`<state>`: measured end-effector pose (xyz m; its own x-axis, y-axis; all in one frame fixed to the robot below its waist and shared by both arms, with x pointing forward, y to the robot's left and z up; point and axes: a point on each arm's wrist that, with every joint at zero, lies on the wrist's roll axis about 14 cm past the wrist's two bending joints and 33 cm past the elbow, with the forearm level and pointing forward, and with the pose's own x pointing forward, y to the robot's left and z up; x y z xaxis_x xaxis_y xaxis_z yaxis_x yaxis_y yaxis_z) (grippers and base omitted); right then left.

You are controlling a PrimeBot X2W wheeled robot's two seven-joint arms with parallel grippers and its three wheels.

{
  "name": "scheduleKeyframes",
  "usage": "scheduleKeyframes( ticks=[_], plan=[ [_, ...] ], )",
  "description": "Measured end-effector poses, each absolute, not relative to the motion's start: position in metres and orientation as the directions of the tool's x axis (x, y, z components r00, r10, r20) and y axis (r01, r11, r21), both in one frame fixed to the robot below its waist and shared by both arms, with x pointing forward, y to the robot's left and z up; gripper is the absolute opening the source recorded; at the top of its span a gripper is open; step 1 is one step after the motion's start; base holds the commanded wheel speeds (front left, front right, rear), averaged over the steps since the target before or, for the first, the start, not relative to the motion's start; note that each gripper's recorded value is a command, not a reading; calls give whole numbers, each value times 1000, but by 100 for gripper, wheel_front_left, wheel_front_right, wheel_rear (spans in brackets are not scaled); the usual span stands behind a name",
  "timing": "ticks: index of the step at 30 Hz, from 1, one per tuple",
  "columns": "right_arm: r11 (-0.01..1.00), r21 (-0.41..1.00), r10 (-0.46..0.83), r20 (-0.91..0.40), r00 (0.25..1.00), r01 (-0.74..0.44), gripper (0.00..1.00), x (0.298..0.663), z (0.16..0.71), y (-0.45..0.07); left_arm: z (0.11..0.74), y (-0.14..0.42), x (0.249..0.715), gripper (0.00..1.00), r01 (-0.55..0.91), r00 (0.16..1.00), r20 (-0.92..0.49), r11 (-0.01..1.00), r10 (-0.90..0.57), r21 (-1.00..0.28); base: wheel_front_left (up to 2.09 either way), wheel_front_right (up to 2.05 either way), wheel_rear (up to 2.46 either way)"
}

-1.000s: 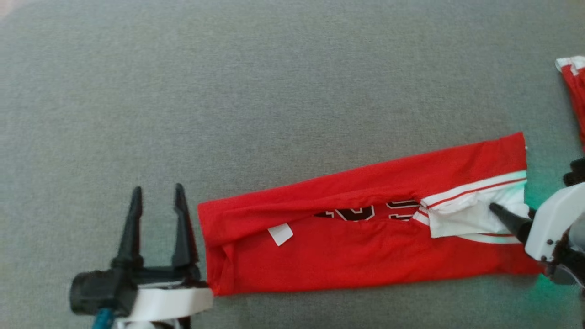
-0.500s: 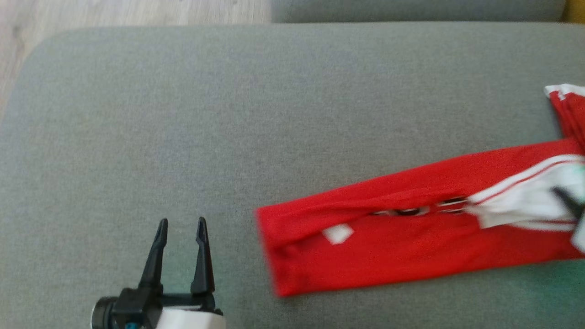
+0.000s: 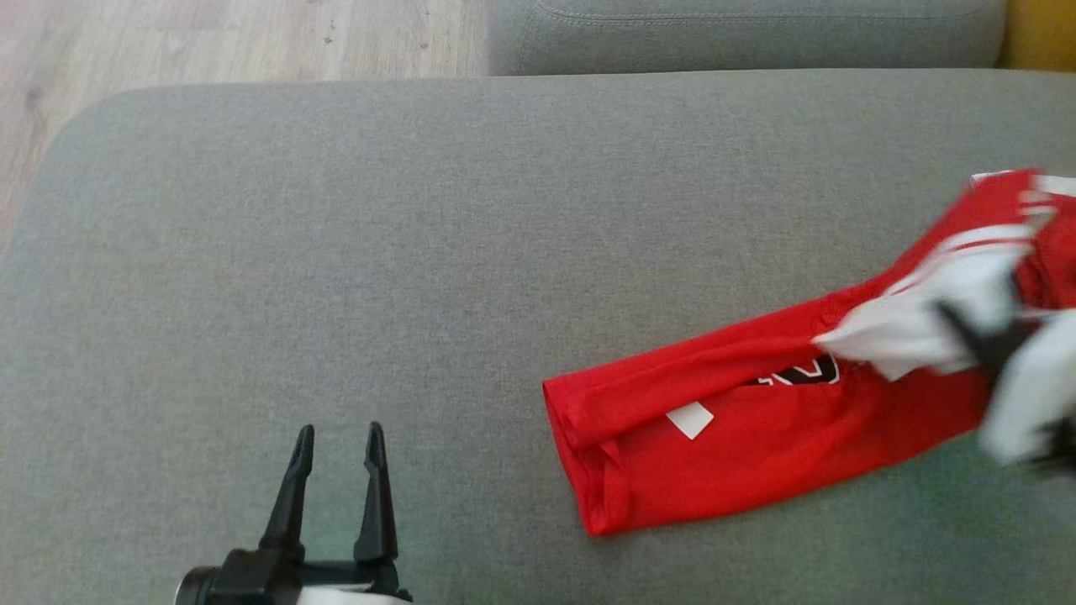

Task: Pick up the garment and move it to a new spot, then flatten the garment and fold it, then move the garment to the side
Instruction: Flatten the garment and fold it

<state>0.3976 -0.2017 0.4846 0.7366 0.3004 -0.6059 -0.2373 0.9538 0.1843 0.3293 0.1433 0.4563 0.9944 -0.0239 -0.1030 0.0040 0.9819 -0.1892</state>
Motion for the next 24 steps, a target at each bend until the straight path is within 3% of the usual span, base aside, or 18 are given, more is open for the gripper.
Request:
scheduleKeyframes(
  ticks=[5, 10, 19, 20, 21, 22, 23, 24],
  plan=[
    [863, 290, 499, -614, 611, -414, 0, 374, 467, -112, 453, 142, 327, 100, 5, 993, -112, 981, -27, -193, 0, 0, 0],
    [760, 391, 631, -633, 448, -519, 0, 339, 441, -31, 450, 146, 323, 100, -2, 992, -123, 983, -20, -183, 0, 0, 0],
    [719, 415, 663, -650, 371, -557, 1, 318, 416, 8, 447, 156, 316, 100, -40, 991, -131, 983, 17, -177, 0, 0, 0],
    [721, 413, 659, -656, 367, -556, 5, 317, 414, 8, 447, 156, 316, 100, -41, 991, -132, 983, 17, -177, 0, 0, 0],
    [723, 412, 657, -658, 368, -555, 20, 317, 412, 7, 447, 156, 316, 100, -40, 991, -133, 983, 17, -177, 0, 0, 0],
    [725, 412, 658, -650, 379, -552, 41, 318, 412, 8, 447, 155, 316, 100, -39, 991, -133, 983, 16, -177, 0, 0, 0],
    [727, 417, 663, -635, 397, -546, 100, 321, 415, 9, 447, 155, 317, 100, -38, 991, -133, 983, 15, -177, 0, 0, 0],
    [728, 429, 669, -616, 416, -535, 100, 324, 418, 10, 447, 154, 317, 100, -36, 991, -132, 983, 12, -178, 0, 0, 0]
  ],
)
